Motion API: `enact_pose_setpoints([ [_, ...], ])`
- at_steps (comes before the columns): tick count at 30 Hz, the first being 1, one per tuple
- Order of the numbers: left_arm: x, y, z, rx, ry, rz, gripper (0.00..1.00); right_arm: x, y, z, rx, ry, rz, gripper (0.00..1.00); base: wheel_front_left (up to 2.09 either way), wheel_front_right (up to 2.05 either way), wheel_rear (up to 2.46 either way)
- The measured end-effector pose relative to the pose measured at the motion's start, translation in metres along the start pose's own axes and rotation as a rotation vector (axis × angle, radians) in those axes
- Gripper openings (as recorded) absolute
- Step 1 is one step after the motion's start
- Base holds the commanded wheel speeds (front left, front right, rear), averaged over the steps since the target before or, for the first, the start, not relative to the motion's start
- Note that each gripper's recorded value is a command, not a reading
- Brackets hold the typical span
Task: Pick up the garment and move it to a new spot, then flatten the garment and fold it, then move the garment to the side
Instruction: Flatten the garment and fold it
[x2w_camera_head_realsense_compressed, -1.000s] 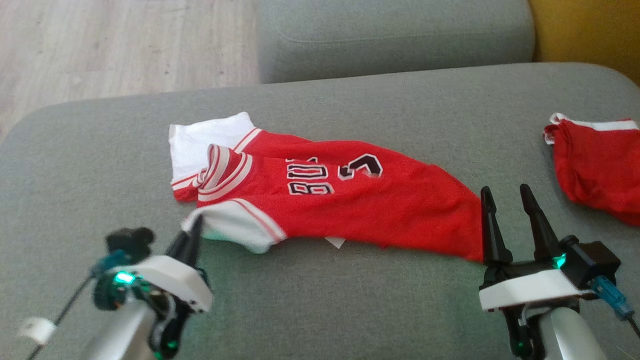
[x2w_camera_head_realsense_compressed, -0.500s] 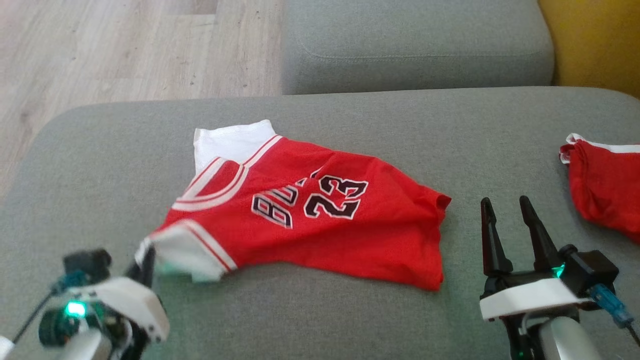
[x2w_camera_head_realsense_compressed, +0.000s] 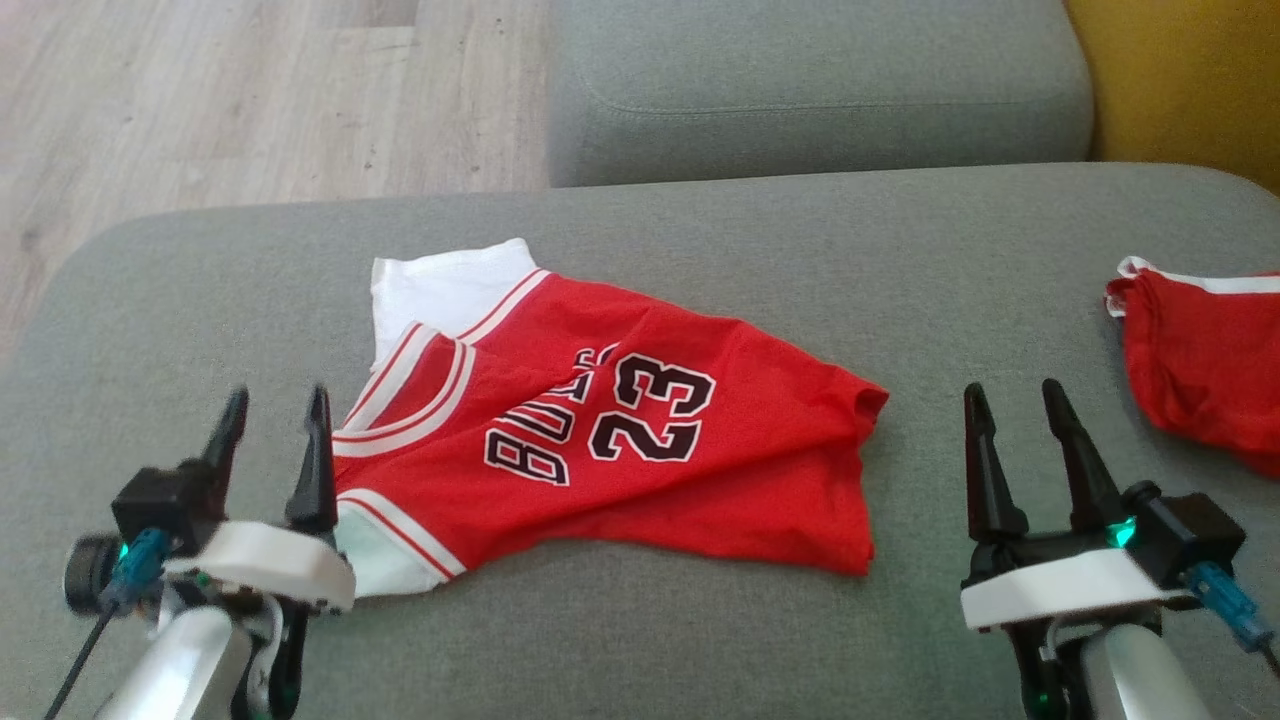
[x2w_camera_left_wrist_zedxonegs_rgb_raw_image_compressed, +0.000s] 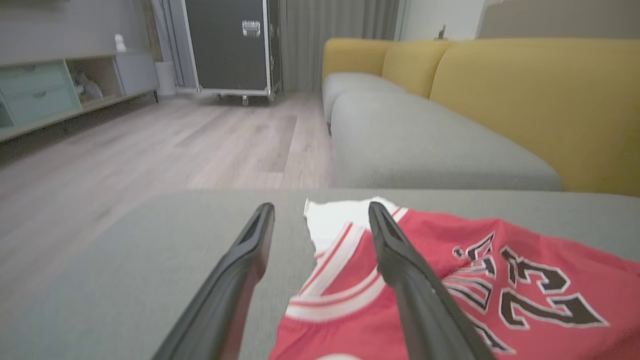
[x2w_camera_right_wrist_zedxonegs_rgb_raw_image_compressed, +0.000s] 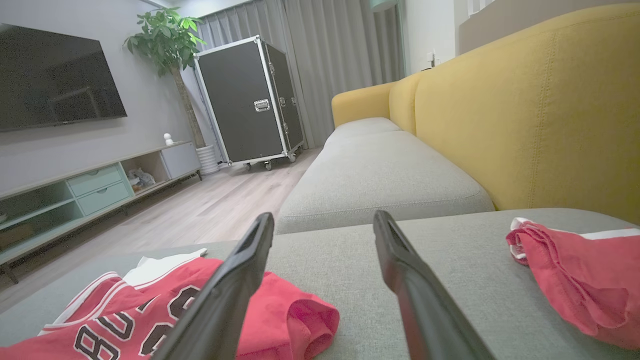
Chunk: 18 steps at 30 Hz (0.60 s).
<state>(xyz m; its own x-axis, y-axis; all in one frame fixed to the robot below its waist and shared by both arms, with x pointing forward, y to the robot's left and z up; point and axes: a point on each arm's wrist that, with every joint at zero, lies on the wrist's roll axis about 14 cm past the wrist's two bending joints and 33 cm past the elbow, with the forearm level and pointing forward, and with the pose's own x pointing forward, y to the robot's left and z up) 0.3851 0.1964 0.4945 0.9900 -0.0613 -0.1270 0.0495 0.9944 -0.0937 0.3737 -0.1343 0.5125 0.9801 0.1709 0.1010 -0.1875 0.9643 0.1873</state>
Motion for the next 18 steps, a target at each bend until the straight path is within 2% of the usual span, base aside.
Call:
enact_pose_setpoints([
  [3,0.008,-0.014,0.03,0.043,-0.143,-0.046,1.0,0.0,-0.002,0.009,0.003,-0.029,-0.008,1.0,0.0,0.0,0.0],
  [7,0.01,-0.037,0.039,0.022,-0.201,-0.091,1.0,-0.001,-0.006,0.021,-0.002,-0.065,-0.018,1.0,0.0,0.0,0.0],
  [18,0.004,-0.072,0.01,-0.013,-0.15,-0.154,1.0,-0.004,-0.008,0.024,-0.013,-0.073,-0.026,1.0,0.0,0.0,0.0],
])
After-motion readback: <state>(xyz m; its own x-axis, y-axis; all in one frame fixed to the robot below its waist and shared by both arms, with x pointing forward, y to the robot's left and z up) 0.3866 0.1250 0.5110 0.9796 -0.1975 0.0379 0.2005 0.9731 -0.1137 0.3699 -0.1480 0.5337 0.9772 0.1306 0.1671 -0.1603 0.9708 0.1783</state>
